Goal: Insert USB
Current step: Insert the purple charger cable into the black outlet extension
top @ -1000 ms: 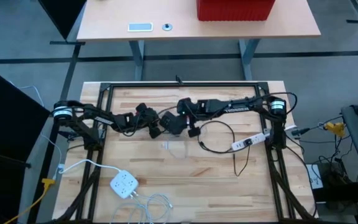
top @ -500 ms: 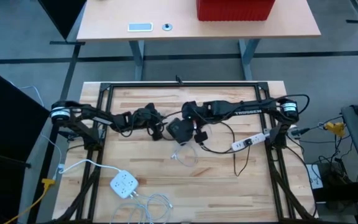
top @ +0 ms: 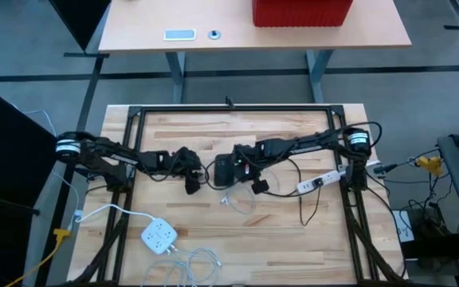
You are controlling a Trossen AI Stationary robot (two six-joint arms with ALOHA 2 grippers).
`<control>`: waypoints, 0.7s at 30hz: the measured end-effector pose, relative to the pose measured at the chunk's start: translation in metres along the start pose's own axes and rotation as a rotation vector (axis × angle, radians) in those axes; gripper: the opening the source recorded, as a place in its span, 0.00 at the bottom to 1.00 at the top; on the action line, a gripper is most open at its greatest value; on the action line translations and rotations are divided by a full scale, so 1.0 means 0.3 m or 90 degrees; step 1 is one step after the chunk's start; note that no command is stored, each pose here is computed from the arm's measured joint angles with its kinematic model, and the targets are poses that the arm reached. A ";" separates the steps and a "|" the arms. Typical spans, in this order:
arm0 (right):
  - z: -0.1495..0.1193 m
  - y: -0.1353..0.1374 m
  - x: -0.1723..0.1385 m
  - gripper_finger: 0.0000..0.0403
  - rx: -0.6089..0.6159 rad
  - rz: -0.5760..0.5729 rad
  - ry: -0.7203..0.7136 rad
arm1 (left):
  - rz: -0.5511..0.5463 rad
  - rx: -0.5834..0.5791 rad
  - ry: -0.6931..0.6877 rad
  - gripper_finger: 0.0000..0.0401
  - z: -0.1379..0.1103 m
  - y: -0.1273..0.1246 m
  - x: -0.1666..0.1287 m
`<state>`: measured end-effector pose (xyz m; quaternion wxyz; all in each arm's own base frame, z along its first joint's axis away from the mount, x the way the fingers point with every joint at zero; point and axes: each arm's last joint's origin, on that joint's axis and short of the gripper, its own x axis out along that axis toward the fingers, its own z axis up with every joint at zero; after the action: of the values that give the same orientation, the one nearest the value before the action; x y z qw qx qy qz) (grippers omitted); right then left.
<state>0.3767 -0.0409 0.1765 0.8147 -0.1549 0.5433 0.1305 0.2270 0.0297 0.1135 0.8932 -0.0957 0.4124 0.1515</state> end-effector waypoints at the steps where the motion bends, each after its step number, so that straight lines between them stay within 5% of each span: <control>1: -0.002 -0.001 0.000 0.00 0.001 -0.004 0.006 | 0.000 -0.001 -0.001 0.26 -0.002 -0.007 0.002; 12: 0.058 -0.036 -0.146 0.00 -0.010 -0.084 -0.096 | -0.003 0.027 -0.054 0.26 0.017 -0.023 0.022; 21: 0.049 -0.068 -0.041 0.00 0.008 -0.077 -0.087 | -0.010 0.038 -0.059 0.26 0.021 -0.025 0.019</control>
<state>0.3923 -0.0543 0.1955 0.8574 -0.1728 0.4768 0.0880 0.2377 0.0255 0.1134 0.9152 -0.0648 0.3738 0.1361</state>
